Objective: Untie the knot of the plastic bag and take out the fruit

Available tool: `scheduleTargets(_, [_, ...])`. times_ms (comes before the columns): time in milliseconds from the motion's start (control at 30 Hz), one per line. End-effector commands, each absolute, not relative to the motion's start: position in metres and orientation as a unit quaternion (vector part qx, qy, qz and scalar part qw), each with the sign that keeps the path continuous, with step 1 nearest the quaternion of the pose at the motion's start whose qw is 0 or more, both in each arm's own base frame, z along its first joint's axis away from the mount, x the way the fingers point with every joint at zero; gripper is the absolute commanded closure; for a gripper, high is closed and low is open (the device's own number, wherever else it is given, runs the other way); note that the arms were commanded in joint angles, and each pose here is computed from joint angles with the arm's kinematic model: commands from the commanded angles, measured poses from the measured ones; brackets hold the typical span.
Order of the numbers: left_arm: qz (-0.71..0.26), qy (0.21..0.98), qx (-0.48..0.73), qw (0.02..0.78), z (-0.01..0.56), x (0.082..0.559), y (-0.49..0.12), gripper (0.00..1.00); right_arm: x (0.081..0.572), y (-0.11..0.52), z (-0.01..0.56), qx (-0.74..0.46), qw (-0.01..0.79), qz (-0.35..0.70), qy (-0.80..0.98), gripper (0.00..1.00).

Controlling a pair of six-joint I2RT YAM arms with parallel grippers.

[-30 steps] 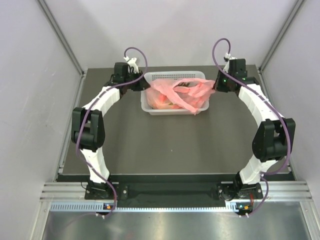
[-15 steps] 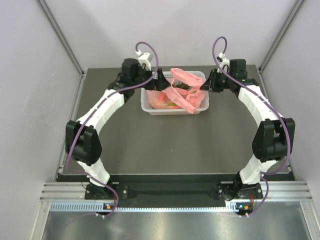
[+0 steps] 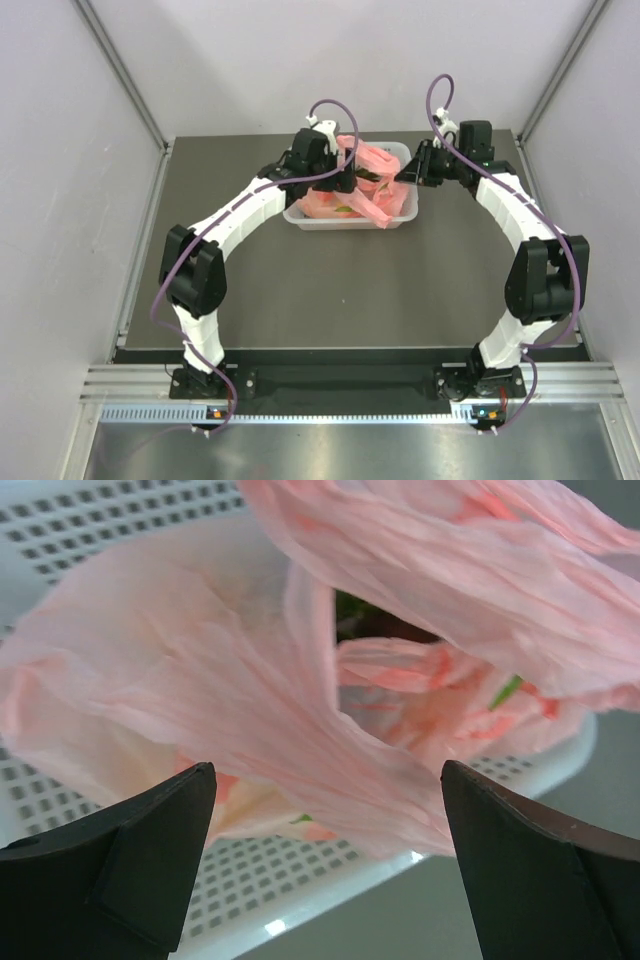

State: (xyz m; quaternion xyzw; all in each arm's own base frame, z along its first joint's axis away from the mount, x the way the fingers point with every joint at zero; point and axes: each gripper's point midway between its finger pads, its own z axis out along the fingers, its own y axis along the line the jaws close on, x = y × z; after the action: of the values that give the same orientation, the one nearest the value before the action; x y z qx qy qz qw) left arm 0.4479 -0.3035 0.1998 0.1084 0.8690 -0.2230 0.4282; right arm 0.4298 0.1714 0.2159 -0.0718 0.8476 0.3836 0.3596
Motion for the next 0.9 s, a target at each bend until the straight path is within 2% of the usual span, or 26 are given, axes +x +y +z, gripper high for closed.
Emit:
scheduleTargets(0, [-0.163, 0.859, 0.06, 0.481, 0.222, 0.478, -0.283, 0.01, 0.425, 0.169, 0.246, -0.09, 0.397, 0.392, 0.825, 0.77])
scheduleTargets(233, [-0.15, 0.876, 0.078, 0.452, 0.191, 0.483, -0.296, 0.02, 0.42, 0.167, 0.249, -0.095, 0.405, 0.384, 0.824, 0.77])
scheduleTargets(333, [-0.129, 0.881, 0.082, 0.448, 0.182, 0.485, -0.292, 0.17, 0.418, 0.167, 0.25, -0.096, 0.408, 0.384, 0.823, 0.77])
scheduleTargets(367, [-0.122, 0.882, 0.084, 0.447, 0.18, 0.485, -0.29, 0.3, 0.417, 0.167, 0.248, -0.097, 0.407, 0.384, 0.823, 0.77])
scheduleTargets(500, [-0.089, 0.885, 0.091, 0.447, 0.176, 0.487, -0.279, 0.6, 0.412, 0.166, 0.25, -0.101, 0.413, 0.382, 0.821, 0.77])
scheduleTargets(533, [-0.078, 0.887, 0.093, 0.446, 0.175, 0.487, -0.275, 0.74, 0.411, 0.165, 0.251, -0.101, 0.414, 0.381, 0.821, 0.77])
scheduleTargets(600, [-0.07, 0.885, 0.095, 0.45, 0.179, 0.487, -0.271, 0.87, 0.412, 0.164, 0.253, -0.102, 0.419, 0.376, 0.82, 0.77])
scheduleTargets(633, [-0.067, 0.884, 0.094, 0.454, 0.184, 0.487, -0.269, 1.0, 0.412, 0.164, 0.255, -0.102, 0.422, 0.375, 0.819, 0.77])
scheduleTargets(867, [-0.048, 0.863, 0.085, 0.496, 0.237, 0.491, -0.242, 1.0, 0.422, 0.159, 0.259, -0.097, 0.428, 0.358, 0.824, 0.78])
